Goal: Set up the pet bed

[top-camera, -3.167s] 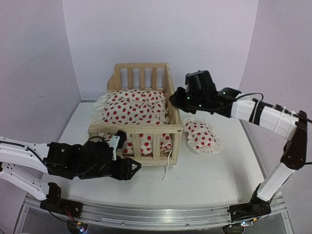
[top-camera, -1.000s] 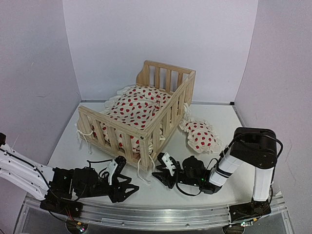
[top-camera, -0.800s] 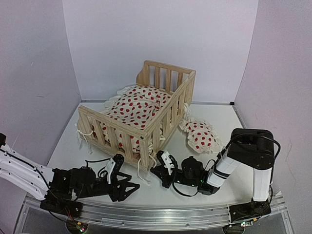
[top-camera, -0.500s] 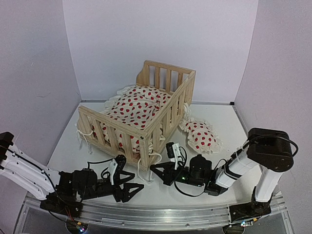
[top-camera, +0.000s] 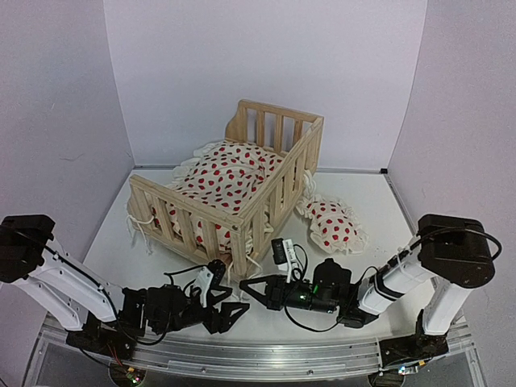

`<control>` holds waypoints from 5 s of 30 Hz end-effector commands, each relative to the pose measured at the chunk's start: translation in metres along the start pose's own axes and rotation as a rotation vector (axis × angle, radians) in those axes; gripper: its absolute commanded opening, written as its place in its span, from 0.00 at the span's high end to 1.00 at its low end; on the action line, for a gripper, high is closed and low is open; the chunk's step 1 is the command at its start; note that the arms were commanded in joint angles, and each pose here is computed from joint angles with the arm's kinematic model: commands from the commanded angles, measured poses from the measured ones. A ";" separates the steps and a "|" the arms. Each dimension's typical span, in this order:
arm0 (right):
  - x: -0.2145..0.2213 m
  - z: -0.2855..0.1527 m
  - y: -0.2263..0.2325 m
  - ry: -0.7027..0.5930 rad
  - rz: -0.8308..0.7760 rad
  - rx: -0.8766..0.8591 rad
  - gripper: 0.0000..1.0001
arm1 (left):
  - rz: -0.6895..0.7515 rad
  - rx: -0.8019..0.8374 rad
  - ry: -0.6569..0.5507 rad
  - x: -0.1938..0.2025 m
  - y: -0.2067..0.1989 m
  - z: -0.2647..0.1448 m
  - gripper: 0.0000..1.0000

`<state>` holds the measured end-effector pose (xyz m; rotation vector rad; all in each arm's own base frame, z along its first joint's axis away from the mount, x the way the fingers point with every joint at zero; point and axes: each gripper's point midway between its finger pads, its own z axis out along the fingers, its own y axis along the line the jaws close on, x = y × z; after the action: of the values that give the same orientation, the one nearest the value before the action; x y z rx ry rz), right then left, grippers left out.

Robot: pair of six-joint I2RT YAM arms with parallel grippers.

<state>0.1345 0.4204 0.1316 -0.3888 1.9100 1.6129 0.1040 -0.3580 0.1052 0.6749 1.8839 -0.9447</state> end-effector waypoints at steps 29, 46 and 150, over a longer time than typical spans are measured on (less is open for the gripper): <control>0.037 -0.003 -0.067 0.260 -0.915 0.331 0.33 | -0.127 -0.109 0.085 -0.007 0.031 -0.020 1.00; 0.041 0.040 -0.082 0.151 -0.930 0.361 0.35 | -0.148 -0.090 0.099 -0.006 0.033 -0.023 1.00; -0.003 -0.050 -0.023 0.231 -0.477 0.419 0.58 | 0.384 0.012 -0.060 -0.059 -0.020 -0.009 0.85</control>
<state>0.1295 0.3652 0.1239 -0.7248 2.0835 0.9840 0.1046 -0.3752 0.1449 1.1462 1.5827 -0.6104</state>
